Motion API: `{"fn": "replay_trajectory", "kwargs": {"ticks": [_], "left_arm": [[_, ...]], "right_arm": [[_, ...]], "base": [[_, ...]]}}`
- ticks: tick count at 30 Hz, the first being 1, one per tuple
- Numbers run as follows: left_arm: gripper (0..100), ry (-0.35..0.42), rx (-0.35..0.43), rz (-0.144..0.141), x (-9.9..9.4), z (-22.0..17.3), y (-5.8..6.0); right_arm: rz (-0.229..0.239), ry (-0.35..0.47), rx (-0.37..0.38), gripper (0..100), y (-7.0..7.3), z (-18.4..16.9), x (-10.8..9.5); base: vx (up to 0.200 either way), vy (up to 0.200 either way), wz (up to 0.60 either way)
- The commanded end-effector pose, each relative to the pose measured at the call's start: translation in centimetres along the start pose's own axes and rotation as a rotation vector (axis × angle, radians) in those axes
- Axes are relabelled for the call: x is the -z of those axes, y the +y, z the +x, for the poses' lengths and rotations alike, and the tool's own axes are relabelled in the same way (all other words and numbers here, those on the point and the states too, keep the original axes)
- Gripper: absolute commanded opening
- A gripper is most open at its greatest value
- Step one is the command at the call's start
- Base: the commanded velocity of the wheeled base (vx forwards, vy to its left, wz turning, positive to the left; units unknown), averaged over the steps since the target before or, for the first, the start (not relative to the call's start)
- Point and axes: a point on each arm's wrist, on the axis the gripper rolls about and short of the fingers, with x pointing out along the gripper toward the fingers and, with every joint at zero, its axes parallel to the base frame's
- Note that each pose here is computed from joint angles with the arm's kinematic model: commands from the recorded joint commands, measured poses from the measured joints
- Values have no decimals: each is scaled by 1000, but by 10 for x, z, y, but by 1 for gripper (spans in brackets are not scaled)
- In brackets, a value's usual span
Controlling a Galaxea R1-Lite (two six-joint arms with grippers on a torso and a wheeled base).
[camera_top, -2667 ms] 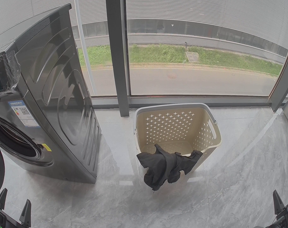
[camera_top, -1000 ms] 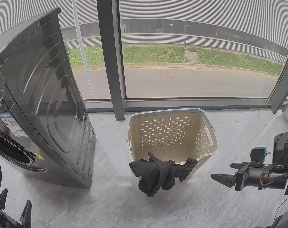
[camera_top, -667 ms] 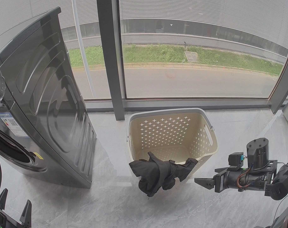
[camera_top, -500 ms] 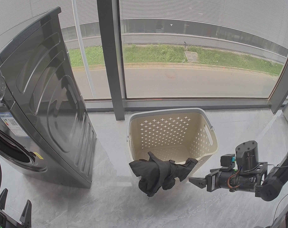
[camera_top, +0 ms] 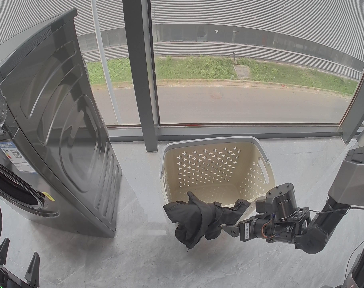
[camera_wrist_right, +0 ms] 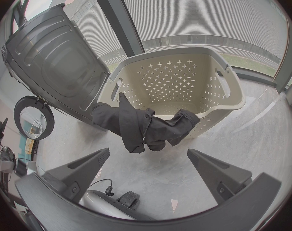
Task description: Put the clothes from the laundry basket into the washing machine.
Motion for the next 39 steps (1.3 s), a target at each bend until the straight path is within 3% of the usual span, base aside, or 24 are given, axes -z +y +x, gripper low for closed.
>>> {"fn": "replay_trajectory", "kwargs": {"ticks": [1,15,22,27,32,39], "left_arm": [[100,0,-2,-1,5,0,0],[100,0,0,-1,5,0,0],[100,0,3,-3,5,0,0],[100,0,3,-3,5,0,0],[100,0,5,-4,5,0,0],[100,0,9,-7,5,0,0]], "right_arm": [[13,34,6,100,0,16,8],[19,1,3,100,-3,47,15],[-8,-54,-71,100,16,44,11],[-40,-146,-119,100,25,42,2],[-87,-203,-143,100,23,52,-8],[-121,-194,-150,100,16,87,1]], "base": [[0,0,0],[0,0,0],[0,0,0],[0,0,0],[0,0,0],[0,0,0]]}}
